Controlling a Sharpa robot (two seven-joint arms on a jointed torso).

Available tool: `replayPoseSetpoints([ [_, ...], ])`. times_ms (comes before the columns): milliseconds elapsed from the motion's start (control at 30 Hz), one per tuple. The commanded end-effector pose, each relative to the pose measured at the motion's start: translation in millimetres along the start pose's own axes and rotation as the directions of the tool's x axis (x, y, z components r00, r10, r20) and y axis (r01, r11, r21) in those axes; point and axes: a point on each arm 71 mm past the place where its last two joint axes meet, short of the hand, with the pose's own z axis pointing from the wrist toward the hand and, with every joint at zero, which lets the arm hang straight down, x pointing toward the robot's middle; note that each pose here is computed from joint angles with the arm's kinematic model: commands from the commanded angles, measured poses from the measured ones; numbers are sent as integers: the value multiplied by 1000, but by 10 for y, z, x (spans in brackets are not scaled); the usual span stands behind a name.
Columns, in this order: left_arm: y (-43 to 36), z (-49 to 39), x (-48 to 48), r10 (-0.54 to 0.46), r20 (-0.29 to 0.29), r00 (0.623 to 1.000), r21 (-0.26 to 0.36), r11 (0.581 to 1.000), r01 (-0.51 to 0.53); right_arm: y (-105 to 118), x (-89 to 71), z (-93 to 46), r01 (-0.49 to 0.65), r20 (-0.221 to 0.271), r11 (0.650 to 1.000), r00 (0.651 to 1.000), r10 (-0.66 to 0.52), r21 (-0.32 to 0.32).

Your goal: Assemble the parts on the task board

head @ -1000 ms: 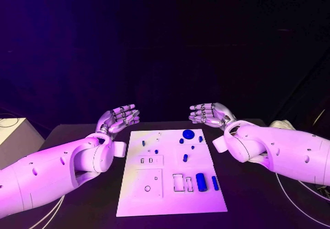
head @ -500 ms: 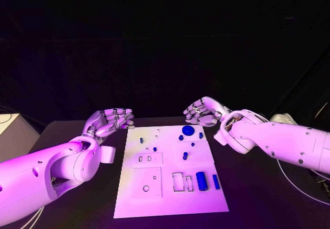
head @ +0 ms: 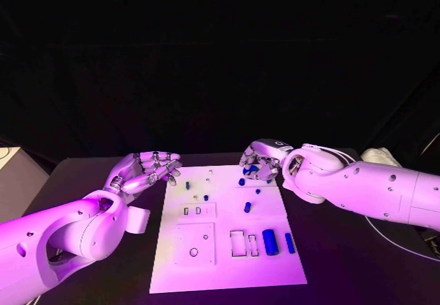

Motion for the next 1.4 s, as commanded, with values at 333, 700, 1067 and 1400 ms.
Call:
replayPoseSetpoints([
  [333, -110, -22, 96, -3, -76, 997, 9, 1000, 4, 6, 61, 70, 214, -80, 976, 974, -211, 39],
  [700, -163, -28, 97, -1, -82, 997, 16, 1000, 2, 10, 107, 128, 232, -95, 972, 969, -227, 44],
  [1067, -191, -32, 95, 0, -85, 996, 18, 1000, 1, 1, 175, 158, 235, -122, 971, 966, -228, 46],
  [1400, -196, -33, 78, 3, -83, 997, 16, 1000, -1, -27, 204, 160, 239, -142, 969, 963, -230, 54],
])
